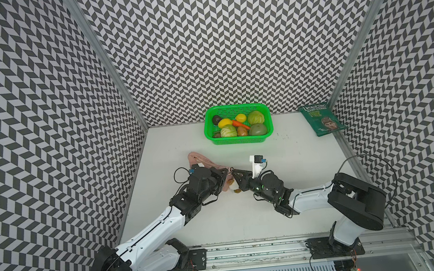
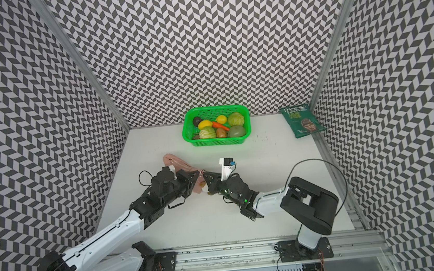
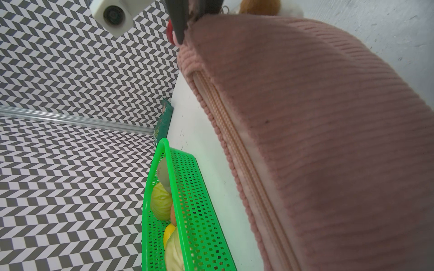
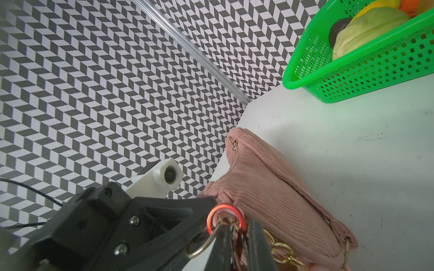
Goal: Remove the decoration from the bag
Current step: Remove the decoration item from the bag, then place the decoration item at the center of the board, then reset both arms
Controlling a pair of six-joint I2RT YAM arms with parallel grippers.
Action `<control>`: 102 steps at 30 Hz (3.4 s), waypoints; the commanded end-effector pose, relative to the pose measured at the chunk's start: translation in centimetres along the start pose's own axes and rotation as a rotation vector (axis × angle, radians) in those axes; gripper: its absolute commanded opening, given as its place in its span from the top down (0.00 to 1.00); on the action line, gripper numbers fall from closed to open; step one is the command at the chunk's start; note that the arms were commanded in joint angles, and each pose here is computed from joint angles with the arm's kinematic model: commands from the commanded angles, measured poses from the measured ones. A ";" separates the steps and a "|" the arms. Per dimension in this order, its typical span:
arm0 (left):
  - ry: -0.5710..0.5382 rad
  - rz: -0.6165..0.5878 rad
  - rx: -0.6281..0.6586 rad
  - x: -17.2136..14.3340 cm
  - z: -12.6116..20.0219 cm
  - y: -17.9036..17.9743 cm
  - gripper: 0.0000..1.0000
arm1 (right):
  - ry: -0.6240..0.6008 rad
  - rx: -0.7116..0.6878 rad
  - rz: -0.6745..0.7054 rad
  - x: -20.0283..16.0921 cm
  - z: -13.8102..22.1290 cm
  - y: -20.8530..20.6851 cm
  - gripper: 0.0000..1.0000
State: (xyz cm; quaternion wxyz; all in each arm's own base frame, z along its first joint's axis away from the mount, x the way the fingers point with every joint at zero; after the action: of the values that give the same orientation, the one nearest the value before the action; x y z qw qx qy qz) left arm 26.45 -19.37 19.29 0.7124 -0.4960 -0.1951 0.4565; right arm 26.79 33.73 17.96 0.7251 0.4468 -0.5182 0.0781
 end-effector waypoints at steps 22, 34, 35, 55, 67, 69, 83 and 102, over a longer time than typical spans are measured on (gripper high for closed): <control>-0.075 -0.055 0.119 2.3 0.0 2.8 1.00 | -0.142 -0.200 0.201 7.0 3.9 -3.2 0.88; 0.050 -0.013 0.052 -2.2 -0.6 1.0 1.00 | 0.076 -0.270 0.165 2.2 9.1 -5.7 0.88; 0.062 -0.014 0.048 -2.7 -0.8 0.8 1.00 | 0.089 -0.275 0.163 2.1 9.4 -5.8 0.88; 0.118 -0.158 0.008 -5.9 -4.8 -2.6 0.57 | 0.188 -0.363 0.097 0.8 7.0 -10.4 0.83; 0.156 -0.290 -0.088 -7.2 -3.3 -6.7 0.00 | 0.164 -0.391 0.137 3.9 5.0 -11.1 0.42; 0.156 -0.318 -0.102 -7.4 -3.0 -7.7 0.00 | 0.159 -0.394 0.139 4.4 5.1 -11.1 0.40; -0.018 -0.440 -0.262 -5.6 3.3 -14.2 0.00 | 0.103 -0.423 0.119 5.8 8.1 -11.3 0.36; -0.952 -0.738 -0.238 7.3 16.0 -18.6 0.00 | -0.224 -0.767 0.301 18.4 15.9 -14.2 0.00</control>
State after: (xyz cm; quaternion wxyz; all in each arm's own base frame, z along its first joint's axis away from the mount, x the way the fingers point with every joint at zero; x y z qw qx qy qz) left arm 27.58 -9.78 40.93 0.6254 -0.3325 -0.6300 0.3186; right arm 31.64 10.06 23.71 0.7839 0.1222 -0.6077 -0.0351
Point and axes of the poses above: each gripper's point midway between its finger pads, its own z axis back along the fingers, its own y axis along the line the jaws close on, x = y × z, the point moved 3 cm from there along z, back along the fingers, and after that the axes turned 15 degrees about z, right-handed, at the moved point
